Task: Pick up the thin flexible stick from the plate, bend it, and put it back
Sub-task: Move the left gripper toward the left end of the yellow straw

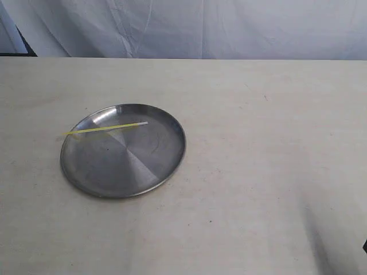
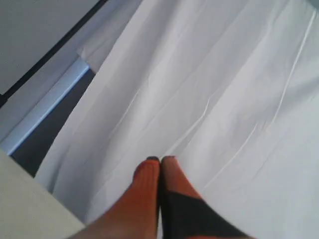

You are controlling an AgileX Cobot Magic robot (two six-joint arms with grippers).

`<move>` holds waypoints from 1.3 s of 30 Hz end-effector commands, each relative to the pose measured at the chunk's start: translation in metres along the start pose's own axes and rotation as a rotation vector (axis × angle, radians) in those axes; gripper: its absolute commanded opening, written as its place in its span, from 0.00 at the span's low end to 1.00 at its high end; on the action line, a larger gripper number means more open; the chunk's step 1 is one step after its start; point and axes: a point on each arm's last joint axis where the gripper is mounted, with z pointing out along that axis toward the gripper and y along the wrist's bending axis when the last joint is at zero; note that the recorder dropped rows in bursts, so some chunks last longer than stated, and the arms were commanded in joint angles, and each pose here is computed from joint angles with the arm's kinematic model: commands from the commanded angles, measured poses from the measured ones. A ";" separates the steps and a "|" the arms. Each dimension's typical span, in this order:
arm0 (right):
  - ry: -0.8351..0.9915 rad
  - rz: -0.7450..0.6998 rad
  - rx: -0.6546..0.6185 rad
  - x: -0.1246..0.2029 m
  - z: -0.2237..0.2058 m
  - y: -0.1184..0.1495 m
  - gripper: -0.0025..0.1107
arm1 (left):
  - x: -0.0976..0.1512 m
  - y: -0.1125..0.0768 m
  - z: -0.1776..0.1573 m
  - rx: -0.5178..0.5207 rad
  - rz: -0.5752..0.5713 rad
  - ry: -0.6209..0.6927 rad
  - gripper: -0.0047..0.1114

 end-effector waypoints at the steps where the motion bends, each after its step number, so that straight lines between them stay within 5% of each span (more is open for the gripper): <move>1: -0.011 0.001 0.005 0.000 0.000 0.000 0.01 | -0.003 -0.001 0.000 0.003 -0.173 -0.025 0.04; 3: -0.011 0.001 0.005 0.000 0.000 0.000 0.01 | -0.003 -0.015 0.002 0.012 -0.173 0.120 0.04; 5: -0.011 0.001 0.005 0.000 0.000 0.000 0.01 | -0.005 -0.032 0.014 -0.018 -0.020 0.312 0.04; 7: -0.011 0.001 0.005 0.000 0.000 0.000 0.01 | -0.008 -0.047 0.036 -0.082 0.235 0.567 0.04; 9: -0.011 0.001 0.005 0.000 0.000 0.000 0.01 | -0.009 -0.065 0.086 -0.102 0.569 0.958 0.04; 12: -0.011 0.001 0.005 0.000 0.000 0.000 0.01 | 0.015 -0.072 0.164 0.095 0.834 1.437 0.04; 16: -0.011 0.001 0.005 0.000 0.000 0.000 0.01 | 0.049 -0.067 0.219 0.281 0.844 1.537 0.14; 20: -0.011 0.001 0.005 0.000 0.000 0.000 0.01 | 0.088 -0.044 0.249 0.451 0.910 1.624 0.37; 24: -0.011 0.001 0.005 0.000 0.000 0.000 0.01 | 0.120 -0.017 0.262 0.433 0.910 1.677 0.55; 27: -0.011 0.001 0.005 0.000 0.000 0.000 0.01 | 0.136 -0.002 0.267 0.420 0.904 1.715 0.58; 32: -0.011 0.001 0.005 0.000 0.000 0.000 0.01 | 0.147 0.021 0.275 0.447 1.087 1.787 0.57; 36: -0.011 0.001 0.005 0.000 0.000 0.000 0.01 | 0.153 0.036 0.276 0.575 1.270 1.839 0.57; 39: -0.011 0.001 0.005 0.000 0.000 0.000 0.01 | 0.157 0.037 0.275 0.679 1.306 1.839 0.57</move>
